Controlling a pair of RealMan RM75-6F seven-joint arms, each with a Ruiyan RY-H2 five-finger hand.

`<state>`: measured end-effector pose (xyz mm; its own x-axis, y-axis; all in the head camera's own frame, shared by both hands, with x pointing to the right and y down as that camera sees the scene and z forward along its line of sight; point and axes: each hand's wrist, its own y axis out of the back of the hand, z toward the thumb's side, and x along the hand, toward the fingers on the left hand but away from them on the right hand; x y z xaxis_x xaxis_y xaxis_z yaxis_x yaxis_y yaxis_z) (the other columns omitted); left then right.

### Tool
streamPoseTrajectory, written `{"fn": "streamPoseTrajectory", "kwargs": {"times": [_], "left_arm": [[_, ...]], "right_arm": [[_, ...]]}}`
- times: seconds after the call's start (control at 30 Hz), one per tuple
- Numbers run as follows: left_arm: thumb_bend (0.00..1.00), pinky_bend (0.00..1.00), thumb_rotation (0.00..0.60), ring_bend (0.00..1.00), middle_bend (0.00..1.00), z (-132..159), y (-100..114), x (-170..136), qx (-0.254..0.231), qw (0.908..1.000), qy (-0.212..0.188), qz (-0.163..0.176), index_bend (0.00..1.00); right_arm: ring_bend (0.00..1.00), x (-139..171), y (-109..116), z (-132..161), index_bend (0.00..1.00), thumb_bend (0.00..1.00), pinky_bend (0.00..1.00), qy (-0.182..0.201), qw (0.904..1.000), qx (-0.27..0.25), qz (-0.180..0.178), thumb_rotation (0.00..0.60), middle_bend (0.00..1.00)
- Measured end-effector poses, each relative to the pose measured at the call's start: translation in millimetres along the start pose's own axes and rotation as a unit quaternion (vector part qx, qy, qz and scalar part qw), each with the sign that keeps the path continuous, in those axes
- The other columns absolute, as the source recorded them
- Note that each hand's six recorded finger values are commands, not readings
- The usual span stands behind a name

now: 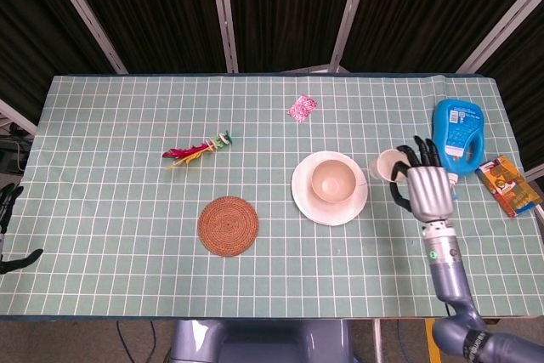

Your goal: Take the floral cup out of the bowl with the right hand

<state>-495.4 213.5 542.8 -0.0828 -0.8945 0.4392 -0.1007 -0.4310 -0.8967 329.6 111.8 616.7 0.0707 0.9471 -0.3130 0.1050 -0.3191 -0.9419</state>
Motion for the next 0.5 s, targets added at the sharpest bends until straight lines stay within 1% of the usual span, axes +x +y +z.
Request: {"fn": "streamPoseTrajectory", "kwargs": {"times": [0.03, 0.13, 0.23, 0.33, 0.5], "left_arm": [[0.00, 0.00, 0.600, 0.00, 0.00, 0.4, -0.1, 0.0, 0.001, 1.0000, 0.000, 0.000, 0.00], [0.00, 0.00, 0.600, 0.00, 0.00, 2.3, -0.5, -0.3, 0.003, 1.0000, -0.002, 0.000, 0.00], [0.00, 0.00, 0.600, 0.00, 0.00, 3.5, -1.2, -0.5, 0.006, 1.0000, -0.002, 0.000, 0.00], [0.00, 0.00, 0.600, 0.00, 0.00, 3.9, -1.7, -0.3, 0.007, 1.0000, -0.001, 0.000, 0.00], [0.00, 0.00, 0.600, 0.00, 0.00, 3.2, -2.0, 0.3, 0.008, 1.0000, 0.000, -0.001, 0.00]], "right_arm": [[0.00, 6.8, 0.4, -11.0, 0.64, 0.40, 0.00, -0.009, 0.9999, 0.003, 0.005, 0.600, 0.21], [0.00, 22.6, -5.7, -32.2, 0.64, 0.40, 0.00, -0.029, 0.9992, 0.007, 0.027, 0.600, 0.21], [0.00, 32.1, -15.2, -46.6, 0.64, 0.40, 0.00, -0.044, 0.9979, 0.012, 0.046, 0.600, 0.21], [0.00, 39.2, -27.0, -57.0, 0.64, 0.40, 0.00, -0.055, 0.9962, 0.012, 0.066, 0.600, 0.21], [0.00, 46.0, -47.1, -63.7, 0.64, 0.38, 0.00, -0.063, 0.9938, 0.010, 0.091, 0.600, 0.21]]}}
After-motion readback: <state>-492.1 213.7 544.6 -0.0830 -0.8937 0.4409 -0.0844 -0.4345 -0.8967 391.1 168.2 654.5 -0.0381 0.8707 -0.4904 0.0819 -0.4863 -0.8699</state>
